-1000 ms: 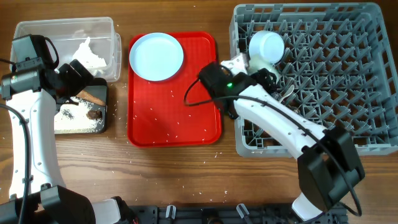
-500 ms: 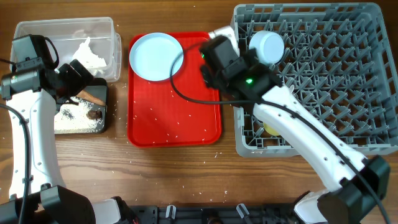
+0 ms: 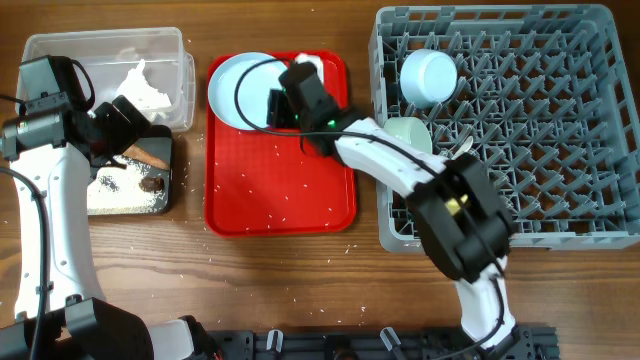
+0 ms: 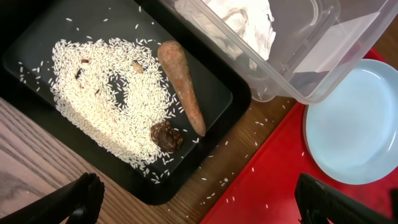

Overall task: Sort waste into correct bins and load items into the dishwasher rack
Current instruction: 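Reach the right gripper to the light-blue plate and grasp its edge, then lift the light-blue plate into the rack and stand it upright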

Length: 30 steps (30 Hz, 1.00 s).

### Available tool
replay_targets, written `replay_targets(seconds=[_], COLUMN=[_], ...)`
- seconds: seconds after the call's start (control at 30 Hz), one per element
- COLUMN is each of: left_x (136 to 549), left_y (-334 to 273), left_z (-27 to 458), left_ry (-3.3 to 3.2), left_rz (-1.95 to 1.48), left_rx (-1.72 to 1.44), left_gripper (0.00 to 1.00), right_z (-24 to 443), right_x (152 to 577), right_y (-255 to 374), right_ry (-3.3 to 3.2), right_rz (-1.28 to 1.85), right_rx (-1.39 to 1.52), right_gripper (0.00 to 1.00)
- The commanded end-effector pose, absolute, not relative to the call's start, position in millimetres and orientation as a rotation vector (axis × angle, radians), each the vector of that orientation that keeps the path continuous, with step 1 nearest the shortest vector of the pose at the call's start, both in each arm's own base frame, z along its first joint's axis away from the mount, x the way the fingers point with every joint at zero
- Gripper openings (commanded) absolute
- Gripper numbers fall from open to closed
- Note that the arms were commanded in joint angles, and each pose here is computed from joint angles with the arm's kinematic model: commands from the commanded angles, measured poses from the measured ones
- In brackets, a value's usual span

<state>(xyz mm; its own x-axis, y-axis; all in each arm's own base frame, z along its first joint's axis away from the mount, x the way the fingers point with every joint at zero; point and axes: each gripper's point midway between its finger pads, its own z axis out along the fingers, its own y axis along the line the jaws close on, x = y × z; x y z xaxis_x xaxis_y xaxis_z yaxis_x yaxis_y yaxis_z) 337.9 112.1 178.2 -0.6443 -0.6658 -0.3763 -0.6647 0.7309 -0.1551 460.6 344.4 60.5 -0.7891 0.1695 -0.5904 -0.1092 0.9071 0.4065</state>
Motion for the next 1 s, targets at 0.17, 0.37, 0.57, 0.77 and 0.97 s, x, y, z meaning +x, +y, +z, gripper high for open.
replay_targets(seconds=[0.17, 0.37, 0.57, 0.77, 0.97], left_x=[339.5, 339.5, 339.5, 339.5, 339.5], left_y=[115.4, 115.4, 115.4, 115.4, 115.4], left_z=[180.2, 180.2, 180.2, 180.2, 180.2], left_ry=[2.509, 2.509, 2.509, 2.509, 2.509], left_rz=[0.002, 0.002, 0.002, 0.002, 0.002], left_rx=[-1.042, -1.042, -1.042, -1.042, -1.042], left_gripper=[1.00, 1.00, 1.00, 1.00, 1.00], right_z=[1.8, -15.5, -11.1, 14.3, 79.6], right_x=[462.3, 460.7, 427.8, 406.1, 409.2], right_y=[340.2, 337.0, 308.2, 293.0, 296.8], right_ry=[2.488, 2.561, 2.777, 2.874, 2.786], right_rz=[0.542, 0.459, 0.204, 0.092, 0.231], right_rx=[0.217, 0.196, 0.076, -0.087, -0.250], right_gripper=[0.66, 0.56, 0.17, 0.04, 0.04])
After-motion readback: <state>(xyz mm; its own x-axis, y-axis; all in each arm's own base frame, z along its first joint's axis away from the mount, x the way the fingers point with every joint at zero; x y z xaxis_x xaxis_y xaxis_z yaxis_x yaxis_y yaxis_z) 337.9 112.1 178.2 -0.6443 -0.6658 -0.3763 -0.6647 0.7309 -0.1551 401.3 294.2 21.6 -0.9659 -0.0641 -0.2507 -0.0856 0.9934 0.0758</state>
